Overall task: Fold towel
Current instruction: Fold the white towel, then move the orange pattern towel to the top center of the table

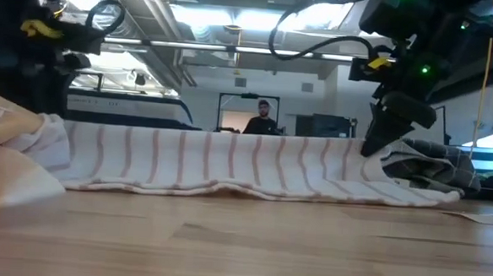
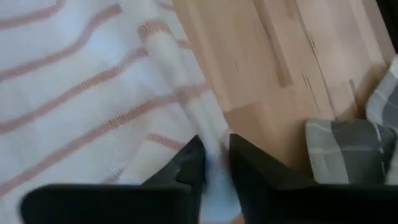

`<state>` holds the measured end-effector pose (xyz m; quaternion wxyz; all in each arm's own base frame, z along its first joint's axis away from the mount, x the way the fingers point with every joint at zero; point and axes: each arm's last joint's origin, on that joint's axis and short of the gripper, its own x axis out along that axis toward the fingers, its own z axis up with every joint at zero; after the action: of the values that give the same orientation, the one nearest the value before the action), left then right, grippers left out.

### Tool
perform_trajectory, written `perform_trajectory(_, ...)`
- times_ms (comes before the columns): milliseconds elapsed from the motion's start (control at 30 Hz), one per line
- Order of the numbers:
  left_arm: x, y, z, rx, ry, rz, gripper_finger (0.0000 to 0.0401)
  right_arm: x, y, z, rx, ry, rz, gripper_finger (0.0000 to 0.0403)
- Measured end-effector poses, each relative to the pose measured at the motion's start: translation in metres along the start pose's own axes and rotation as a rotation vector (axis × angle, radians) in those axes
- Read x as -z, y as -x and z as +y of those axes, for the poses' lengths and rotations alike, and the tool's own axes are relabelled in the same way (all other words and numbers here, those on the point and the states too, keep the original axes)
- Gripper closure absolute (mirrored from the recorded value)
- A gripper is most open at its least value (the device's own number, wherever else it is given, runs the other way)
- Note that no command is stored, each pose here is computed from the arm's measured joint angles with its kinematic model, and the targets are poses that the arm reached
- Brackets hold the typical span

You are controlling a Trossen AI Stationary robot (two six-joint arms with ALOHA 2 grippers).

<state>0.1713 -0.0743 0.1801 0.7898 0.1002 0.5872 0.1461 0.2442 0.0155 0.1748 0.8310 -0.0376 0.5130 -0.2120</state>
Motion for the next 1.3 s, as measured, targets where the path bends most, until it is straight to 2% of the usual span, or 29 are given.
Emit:
perform_trajectory(133,-0.008,0.021,0.004,0.042,0.087,0.068,0.0229,-0.005,0.01,-0.004,0.021,0.016,0.061,0.0254)
perform_trajectory(300,-0.014,0.048,0.008,0.086,0.202,0.111,0.0219,-0.023,0.03,-0.007,-0.004,0.005,0.081,0.0187)
perform_trajectory(500,-0.018,0.071,-0.005,0.248,0.402,0.066,0.0219,-0.051,0.033,0.003,-0.165,-0.121,-0.153,0.015)
perform_trajectory(667,-0.013,0.078,-0.028,0.344,0.516,0.045,0.0219,-0.057,0.01,0.019,-0.294,-0.125,-0.3,0.0146)
perform_trajectory(767,-0.006,0.069,-0.042,0.345,0.563,0.066,0.0219,-0.056,-0.008,0.028,-0.306,-0.101,-0.322,0.0146)
perform_trajectory(900,0.005,0.044,-0.057,0.29,0.643,0.117,0.0219,-0.056,-0.031,0.038,-0.245,-0.063,-0.319,0.0146)
perform_trajectory(1133,0.017,-0.004,-0.064,0.196,0.702,0.168,0.0222,-0.047,-0.055,0.047,-0.216,-0.002,-0.252,0.0146)
perform_trajectory(1200,0.02,-0.014,-0.065,0.172,0.7,0.182,0.0238,-0.047,-0.056,0.048,-0.214,0.0,-0.245,0.0146)
perform_trajectory(1300,0.021,-0.019,-0.063,0.141,0.705,0.218,0.0294,-0.047,-0.057,0.048,-0.214,0.0,-0.245,0.0146)
